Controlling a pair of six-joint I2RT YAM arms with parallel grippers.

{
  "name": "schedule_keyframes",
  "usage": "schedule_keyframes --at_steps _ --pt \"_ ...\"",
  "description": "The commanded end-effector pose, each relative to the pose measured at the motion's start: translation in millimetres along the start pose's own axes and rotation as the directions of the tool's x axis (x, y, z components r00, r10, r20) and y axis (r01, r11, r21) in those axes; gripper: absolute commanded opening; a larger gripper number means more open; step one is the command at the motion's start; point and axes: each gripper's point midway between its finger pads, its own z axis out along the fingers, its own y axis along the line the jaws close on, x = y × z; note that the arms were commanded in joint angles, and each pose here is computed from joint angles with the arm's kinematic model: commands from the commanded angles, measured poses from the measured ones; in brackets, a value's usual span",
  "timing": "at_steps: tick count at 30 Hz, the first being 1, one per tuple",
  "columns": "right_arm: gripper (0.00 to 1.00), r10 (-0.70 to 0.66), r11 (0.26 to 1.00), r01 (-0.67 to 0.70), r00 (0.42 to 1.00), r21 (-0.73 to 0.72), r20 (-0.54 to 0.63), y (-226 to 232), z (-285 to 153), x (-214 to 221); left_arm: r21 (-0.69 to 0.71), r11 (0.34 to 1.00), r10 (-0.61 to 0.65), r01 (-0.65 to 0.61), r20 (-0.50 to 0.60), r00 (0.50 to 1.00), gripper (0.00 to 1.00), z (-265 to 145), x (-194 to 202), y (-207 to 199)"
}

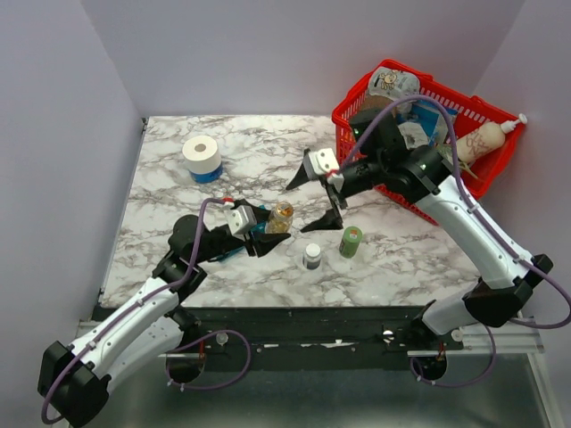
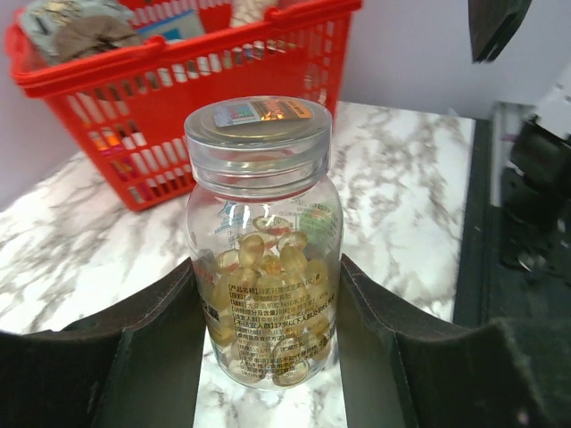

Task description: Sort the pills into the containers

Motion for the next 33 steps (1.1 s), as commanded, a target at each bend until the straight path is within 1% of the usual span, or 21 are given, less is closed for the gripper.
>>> schedule_keyframes --at_steps 1,5,7,9,12,14,15,16,18,20,21,22,23,24,26,27,28,29,30,32,33 --pt "1.00 -0.158 0.960 0.169 0.985 -0.225 0.066 48 -3 8 0.248 0.968 0.022 -0.027 0.024 0.999 0.00 -2 -20 -37" --pt "0.95 -0.079 0.957 0.100 0.993 -0.272 0.089 49 9 11 0.303 0.953 0.005 -0.011 0.022 1.000 0.00 0 -23 -43" --pt "0.89 -0.037 0.960 0.055 0.997 -0.274 0.071 48 13 16 0.312 0.950 -0.004 -0.004 0.024 1.000 0.00 2 -24 -44" --pt "0.85 -0.029 0.965 0.045 0.997 -0.259 0.067 45 13 15 0.318 0.948 -0.008 0.001 0.019 1.000 0.00 3 -21 -44" --pt "0.84 -0.021 0.971 0.036 0.998 -0.238 0.064 43 16 17 0.323 0.946 -0.015 0.010 0.012 1.000 0.00 4 -19 -44" --pt "0.79 -0.023 0.973 0.037 0.998 -0.229 0.064 42 16 17 0.320 0.947 -0.016 0.012 0.011 1.000 0.00 5 -18 -43" --pt "0.73 -0.017 0.973 0.031 0.998 -0.231 0.064 43 16 16 0.317 0.948 -0.018 0.014 0.009 1.000 0.00 5 -17 -43" --pt "0.69 -0.005 0.972 0.020 0.998 -0.234 0.063 43 18 17 0.311 0.950 -0.018 0.014 0.009 1.000 0.00 6 -17 -42" --pt "0.62 0.004 0.971 0.010 0.998 -0.239 0.061 43 18 17 0.299 0.954 -0.016 0.012 0.011 1.000 0.00 7 -18 -39" --pt "0.58 0.012 0.970 0.002 0.998 -0.243 0.055 43 20 18 0.292 0.956 -0.020 0.017 0.007 1.000 0.00 7 -16 -38" --pt "0.53 0.023 0.971 -0.012 0.999 -0.240 0.045 43 21 20 0.285 0.958 -0.019 0.016 0.008 1.000 0.00 7 -17 -37" --pt "0.51 0.027 0.972 -0.017 0.999 -0.235 0.040 42 21 21 0.278 0.961 -0.021 0.018 0.008 1.000 0.00 8 -17 -36" --pt "0.47 0.025 0.974 -0.015 0.999 -0.225 0.041 39 22 21 0.273 0.962 -0.021 0.018 0.008 1.000 0.00 8 -17 -35" --pt "0.41 0.052 0.976 -0.044 0.998 -0.214 0.029 38 23 22 0.254 0.967 -0.017 0.013 0.013 1.000 0.00 8 -19 -32" --pt "0.38 0.067 0.981 -0.060 0.997 -0.182 0.028 31 25 22 0.224 0.974 -0.015 0.010 0.017 1.000 0.00 8 -18 -27" --pt "0.34 0.123 0.980 -0.119 0.992 -0.159 0.012 30 25 23 0.204 0.979 0.000 -0.008 0.038 0.999 0.00 8 -24 -25" --pt "0.31 0.162 0.976 -0.160 0.987 -0.148 -0.001 29 28 31 0.141 0.990 0.001 -0.007 0.044 0.999 0.00 8 -23 -15" --pt "0.31 0.164 0.980 -0.162 0.986 -0.119 0.013 22 30 30 0.109 0.994 0.004 -0.011 0.057 0.998 0.00 8 -25 -10" --pt "0.28 0.234 0.968 -0.233 0.972 -0.089 0.001 21 30 32 0.062 0.998 0.024 -0.030 0.104 0.994 0.00 6 -35 -4" --pt "0.25 0.288 0.957 -0.288 0.958 -0.038 0.006 13 37 42 -0.070 0.997 -0.001 0.011 0.144 0.990 0.00 3 -37 16" --pt "0.25 0.355 0.935 -0.355 0.935 0.018 -0.008 7 38 49 -0.111 0.994 0.013 0.008 0.188 0.982 0.00 1 -46 21"
